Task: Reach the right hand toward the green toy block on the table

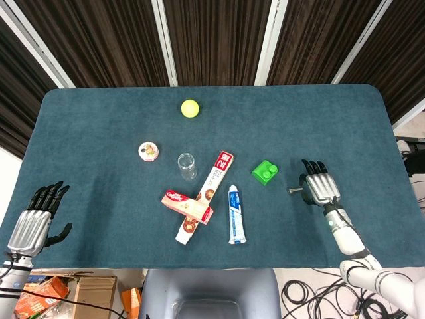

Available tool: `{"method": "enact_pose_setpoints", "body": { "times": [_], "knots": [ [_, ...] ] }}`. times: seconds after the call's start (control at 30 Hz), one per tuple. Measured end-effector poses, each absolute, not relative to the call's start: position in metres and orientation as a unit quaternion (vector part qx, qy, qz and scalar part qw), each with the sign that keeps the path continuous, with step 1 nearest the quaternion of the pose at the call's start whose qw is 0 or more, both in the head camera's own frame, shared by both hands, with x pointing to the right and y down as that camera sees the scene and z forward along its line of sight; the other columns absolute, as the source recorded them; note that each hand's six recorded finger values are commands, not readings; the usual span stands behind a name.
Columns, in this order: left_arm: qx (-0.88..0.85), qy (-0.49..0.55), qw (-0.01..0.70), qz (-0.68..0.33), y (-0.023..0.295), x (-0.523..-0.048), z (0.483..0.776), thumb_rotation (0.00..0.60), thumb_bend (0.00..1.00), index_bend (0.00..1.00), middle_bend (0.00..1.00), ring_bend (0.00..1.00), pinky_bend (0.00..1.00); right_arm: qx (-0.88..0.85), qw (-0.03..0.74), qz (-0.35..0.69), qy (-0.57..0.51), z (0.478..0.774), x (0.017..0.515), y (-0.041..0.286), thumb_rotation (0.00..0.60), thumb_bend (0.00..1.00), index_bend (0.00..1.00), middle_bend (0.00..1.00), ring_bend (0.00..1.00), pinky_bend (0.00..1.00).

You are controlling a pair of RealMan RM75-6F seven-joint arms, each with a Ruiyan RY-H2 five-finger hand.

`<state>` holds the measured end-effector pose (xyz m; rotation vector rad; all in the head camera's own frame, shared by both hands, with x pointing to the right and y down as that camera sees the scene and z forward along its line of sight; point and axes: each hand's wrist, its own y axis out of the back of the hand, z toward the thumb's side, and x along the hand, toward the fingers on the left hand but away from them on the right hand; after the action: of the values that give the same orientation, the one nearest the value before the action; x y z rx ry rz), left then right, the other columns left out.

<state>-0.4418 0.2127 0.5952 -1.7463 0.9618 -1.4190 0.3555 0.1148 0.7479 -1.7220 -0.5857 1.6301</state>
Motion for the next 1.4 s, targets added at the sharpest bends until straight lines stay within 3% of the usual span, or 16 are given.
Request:
{"method": "enact_pose_setpoints", "body": {
  "times": [0.93,1.4],
  "knots": [
    [-0.67,0.371,0.338,-0.547,0.212,-0.444,0.595,0.6,0.34,0.0,0.0,0.0,0.06,-0.663,0.34,0.628,-0.224,0.758,0.354,0.116,0.6,0.34,0.56,0.05,0.0,0.0],
    [-0.679,0.362,0.339,-0.541,0.21,-0.437,0.6,0.6,0.34,0.0,0.0,0.0,0.06,-0.671,0.361,0.603,-0.235,0.733,0.34,0.112,0.6,0.34,0.58,0.05,0.0,0.0]
  ]
}}
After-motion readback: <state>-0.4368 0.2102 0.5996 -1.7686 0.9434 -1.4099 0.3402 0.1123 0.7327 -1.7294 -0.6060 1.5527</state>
